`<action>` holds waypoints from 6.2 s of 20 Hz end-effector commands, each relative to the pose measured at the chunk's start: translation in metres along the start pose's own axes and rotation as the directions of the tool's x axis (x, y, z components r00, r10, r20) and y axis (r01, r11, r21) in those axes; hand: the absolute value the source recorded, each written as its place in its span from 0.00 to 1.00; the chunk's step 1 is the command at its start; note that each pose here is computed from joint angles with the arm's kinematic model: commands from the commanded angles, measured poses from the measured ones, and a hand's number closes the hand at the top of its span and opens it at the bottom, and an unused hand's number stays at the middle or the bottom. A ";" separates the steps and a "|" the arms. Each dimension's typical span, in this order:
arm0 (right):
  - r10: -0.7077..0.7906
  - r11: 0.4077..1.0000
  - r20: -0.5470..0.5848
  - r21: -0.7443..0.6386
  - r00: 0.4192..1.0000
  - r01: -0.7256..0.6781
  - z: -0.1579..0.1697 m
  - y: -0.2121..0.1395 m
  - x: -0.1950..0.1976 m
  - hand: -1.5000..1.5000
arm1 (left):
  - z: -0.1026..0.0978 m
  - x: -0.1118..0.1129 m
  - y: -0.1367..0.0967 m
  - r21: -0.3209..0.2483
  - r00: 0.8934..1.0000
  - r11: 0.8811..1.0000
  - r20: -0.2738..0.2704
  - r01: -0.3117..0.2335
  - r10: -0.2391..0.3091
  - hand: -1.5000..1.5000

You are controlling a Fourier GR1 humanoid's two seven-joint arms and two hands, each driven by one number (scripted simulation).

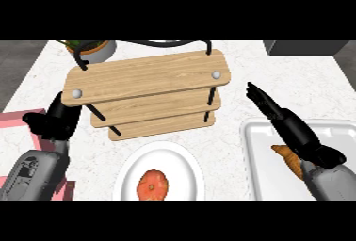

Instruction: Pick the croissant from the tray and place it in the tiered shelf

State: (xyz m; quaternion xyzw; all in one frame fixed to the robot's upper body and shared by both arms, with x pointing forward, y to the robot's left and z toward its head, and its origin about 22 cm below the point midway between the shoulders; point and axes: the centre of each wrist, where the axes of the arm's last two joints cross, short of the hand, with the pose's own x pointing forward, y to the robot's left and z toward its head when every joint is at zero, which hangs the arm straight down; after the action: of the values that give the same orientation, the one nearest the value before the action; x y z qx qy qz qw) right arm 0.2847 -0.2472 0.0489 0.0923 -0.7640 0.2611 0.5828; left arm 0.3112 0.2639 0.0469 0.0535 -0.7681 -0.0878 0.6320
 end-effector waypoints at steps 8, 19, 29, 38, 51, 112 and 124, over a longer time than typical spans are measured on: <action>0.530 0.753 -0.334 -0.238 0.780 -0.614 0.095 -0.186 0.052 1.00 | 0.073 -0.078 0.017 0.161 0.824 0.982 -0.539 -0.103 0.175 0.50; 0.365 0.928 -0.211 0.005 0.907 -0.372 0.186 -0.243 0.047 0.00 | 0.067 -0.061 0.001 0.140 0.785 0.982 -0.590 -0.128 0.187 0.50; 0.555 0.828 -0.267 0.263 0.788 -0.495 0.127 -0.192 0.087 0.00 | 0.072 -0.062 0.015 0.154 0.769 0.980 -0.609 -0.128 0.196 0.50; 0.634 0.765 -0.397 0.197 0.664 -0.612 0.098 -0.113 0.098 0.00 | 0.078 -0.059 0.016 0.166 0.781 0.980 -0.594 -0.112 0.190 0.50; 0.730 0.667 -0.490 0.357 0.477 -0.654 0.094 -0.049 0.066 0.00 | 0.082 -0.066 0.011 0.144 0.779 0.981 -0.597 -0.132 0.193 0.50; 0.696 0.712 -0.289 0.400 0.657 -0.577 0.016 0.158 -0.004 1.00 | 0.080 -0.064 0.008 0.121 0.775 0.986 -0.609 -0.118 0.168 0.50; 0.584 0.805 -0.189 0.005 0.790 -0.594 0.020 0.228 0.134 1.00 | 0.082 -0.066 0.011 0.131 0.765 0.983 -0.618 -0.125 0.180 0.50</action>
State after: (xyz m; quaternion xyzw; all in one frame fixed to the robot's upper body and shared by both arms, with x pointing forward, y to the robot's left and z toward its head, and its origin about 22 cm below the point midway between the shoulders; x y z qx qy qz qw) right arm 0.1536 -0.0604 0.0685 -0.1934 -0.6604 0.4786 0.5454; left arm 0.2480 0.2939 -0.0226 0.0436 -0.5286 0.0159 0.8476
